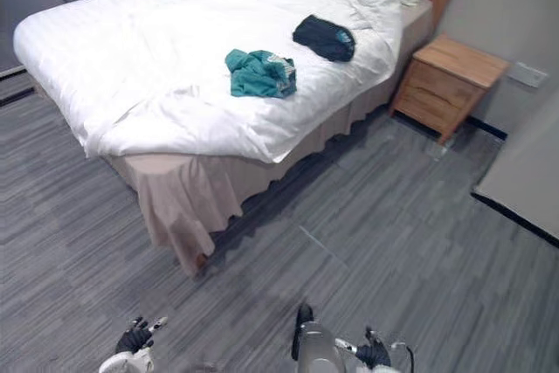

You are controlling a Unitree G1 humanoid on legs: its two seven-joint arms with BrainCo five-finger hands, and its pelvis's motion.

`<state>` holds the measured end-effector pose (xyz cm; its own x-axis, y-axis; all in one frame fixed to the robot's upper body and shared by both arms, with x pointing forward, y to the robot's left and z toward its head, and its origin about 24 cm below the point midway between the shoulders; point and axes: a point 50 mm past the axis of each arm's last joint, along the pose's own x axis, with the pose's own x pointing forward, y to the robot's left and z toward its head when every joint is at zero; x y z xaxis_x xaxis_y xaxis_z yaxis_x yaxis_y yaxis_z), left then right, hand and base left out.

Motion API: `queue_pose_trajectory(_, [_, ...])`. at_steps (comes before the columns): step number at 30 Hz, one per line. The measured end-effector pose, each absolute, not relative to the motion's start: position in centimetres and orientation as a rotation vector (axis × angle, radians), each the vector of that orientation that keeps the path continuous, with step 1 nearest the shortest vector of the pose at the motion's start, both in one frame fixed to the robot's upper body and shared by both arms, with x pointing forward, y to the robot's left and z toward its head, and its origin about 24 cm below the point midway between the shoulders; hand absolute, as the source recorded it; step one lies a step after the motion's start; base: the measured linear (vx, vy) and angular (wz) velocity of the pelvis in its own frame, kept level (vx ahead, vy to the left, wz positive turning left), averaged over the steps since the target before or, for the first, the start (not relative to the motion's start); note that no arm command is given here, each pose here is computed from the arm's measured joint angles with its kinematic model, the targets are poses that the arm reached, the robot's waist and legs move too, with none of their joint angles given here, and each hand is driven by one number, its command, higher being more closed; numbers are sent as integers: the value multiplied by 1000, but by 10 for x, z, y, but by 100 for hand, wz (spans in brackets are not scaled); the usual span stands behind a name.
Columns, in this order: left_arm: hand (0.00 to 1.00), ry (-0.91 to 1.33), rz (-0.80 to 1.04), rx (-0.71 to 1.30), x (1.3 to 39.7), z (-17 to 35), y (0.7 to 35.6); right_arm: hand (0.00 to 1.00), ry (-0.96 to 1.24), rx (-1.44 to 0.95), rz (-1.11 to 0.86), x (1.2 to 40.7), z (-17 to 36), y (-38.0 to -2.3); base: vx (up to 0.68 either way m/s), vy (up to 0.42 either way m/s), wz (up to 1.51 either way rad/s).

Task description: Tidy the bed and pick cloth on bed and put in laundry

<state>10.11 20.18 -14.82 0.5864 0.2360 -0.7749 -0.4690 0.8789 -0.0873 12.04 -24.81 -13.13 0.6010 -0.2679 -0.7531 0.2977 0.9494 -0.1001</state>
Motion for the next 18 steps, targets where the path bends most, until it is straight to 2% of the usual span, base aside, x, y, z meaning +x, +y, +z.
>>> queue_pose_trajectory(4, [0,818,368,-282,112,-145,196,0,854,36,-374,121,-130,-257,316,-49,62])
queue_pose_trajectory(8, [0,896,325,-244,105,-151,195,0,937,64,-382,101,-142,-245,297,76,107])
queue_pose_trajectory(12, [0,840,409,-195,113,-141,233,0,1042,173,-405,69,-157,-220,239,-130,139])
queue_pose_trajectory(13, [0,820,437,-197,113,-139,240,0,1045,186,-415,68,-158,-218,286,-190,109])
queue_pose_trajectory(15, [0,705,576,-215,120,-120,277,0,1050,215,-424,70,-159,-214,283,-266,61])
queue_pose_trajectory(18, [0,557,640,-221,136,-99,294,0,1040,206,-413,81,-157,-219,278,-259,-2])
